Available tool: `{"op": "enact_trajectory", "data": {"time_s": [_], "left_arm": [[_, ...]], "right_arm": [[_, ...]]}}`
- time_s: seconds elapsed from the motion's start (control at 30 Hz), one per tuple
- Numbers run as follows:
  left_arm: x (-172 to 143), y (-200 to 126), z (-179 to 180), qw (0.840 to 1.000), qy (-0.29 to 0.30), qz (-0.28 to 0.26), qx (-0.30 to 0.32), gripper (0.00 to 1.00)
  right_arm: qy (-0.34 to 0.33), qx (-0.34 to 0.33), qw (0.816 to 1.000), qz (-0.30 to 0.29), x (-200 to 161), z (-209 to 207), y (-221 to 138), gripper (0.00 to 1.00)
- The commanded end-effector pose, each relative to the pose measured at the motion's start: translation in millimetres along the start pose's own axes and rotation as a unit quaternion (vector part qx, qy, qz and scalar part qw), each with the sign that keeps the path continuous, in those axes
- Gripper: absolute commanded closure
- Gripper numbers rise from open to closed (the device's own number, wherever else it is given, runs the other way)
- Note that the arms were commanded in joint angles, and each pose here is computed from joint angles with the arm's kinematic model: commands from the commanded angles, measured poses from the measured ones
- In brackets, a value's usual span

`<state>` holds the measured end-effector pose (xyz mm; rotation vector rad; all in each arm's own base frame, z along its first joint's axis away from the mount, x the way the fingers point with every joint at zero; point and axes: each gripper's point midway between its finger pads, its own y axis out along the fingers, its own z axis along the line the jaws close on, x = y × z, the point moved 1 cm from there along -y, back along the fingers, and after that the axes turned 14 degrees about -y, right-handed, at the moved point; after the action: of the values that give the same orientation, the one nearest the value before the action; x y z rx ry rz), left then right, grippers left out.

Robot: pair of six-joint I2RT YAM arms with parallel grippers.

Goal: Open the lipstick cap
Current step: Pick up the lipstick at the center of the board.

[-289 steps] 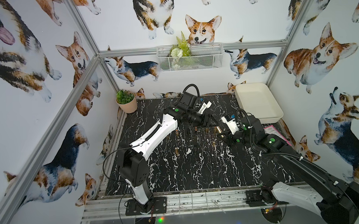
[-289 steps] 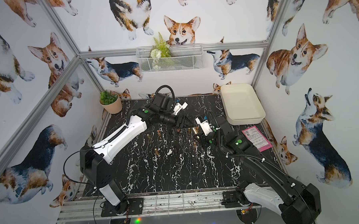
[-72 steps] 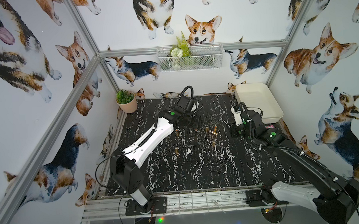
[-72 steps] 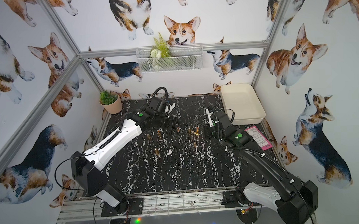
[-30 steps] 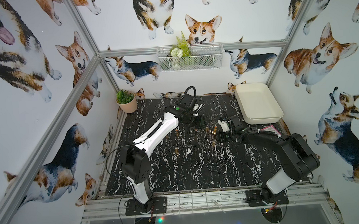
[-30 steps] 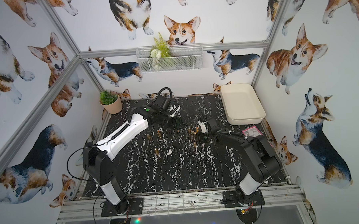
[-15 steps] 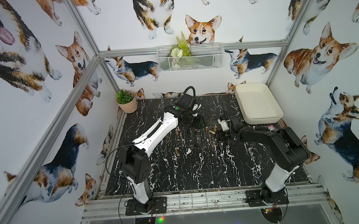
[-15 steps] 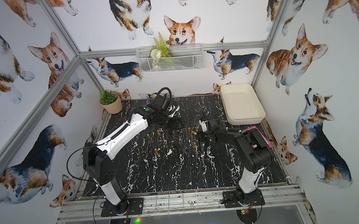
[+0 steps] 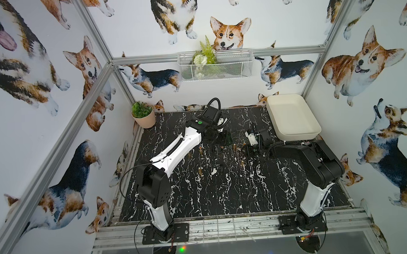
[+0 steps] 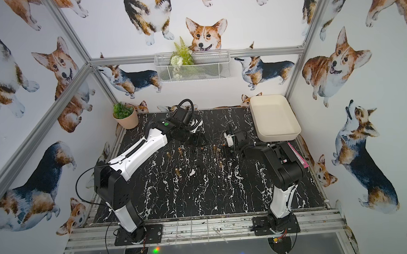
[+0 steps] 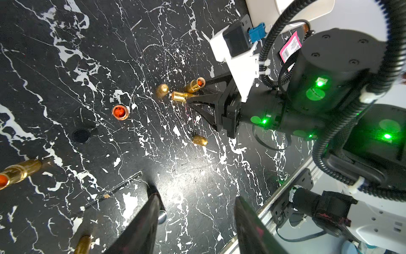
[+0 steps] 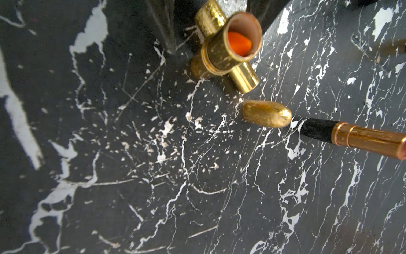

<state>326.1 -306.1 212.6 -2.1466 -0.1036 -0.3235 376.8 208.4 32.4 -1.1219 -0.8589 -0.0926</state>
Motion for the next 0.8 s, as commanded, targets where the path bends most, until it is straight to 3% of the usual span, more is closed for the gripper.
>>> {"op": "enact_trajectory", "data": {"time_s": [0.0,0.77], "left_arm": [[-2.2,0.5,1.6,1.0,-0.003,0.007,0.001,0.43],[-2.6,-1.3,8.6,1.0,-0.008,0.004,0.003,0.43]], "right_arm": [[0.011,0.018,0.999,0.028,-20.0,6.1,2.8,0.49],[-0.003,0.011,0.998,0.063,-40.5,15.1,3.4,0.55]]}}
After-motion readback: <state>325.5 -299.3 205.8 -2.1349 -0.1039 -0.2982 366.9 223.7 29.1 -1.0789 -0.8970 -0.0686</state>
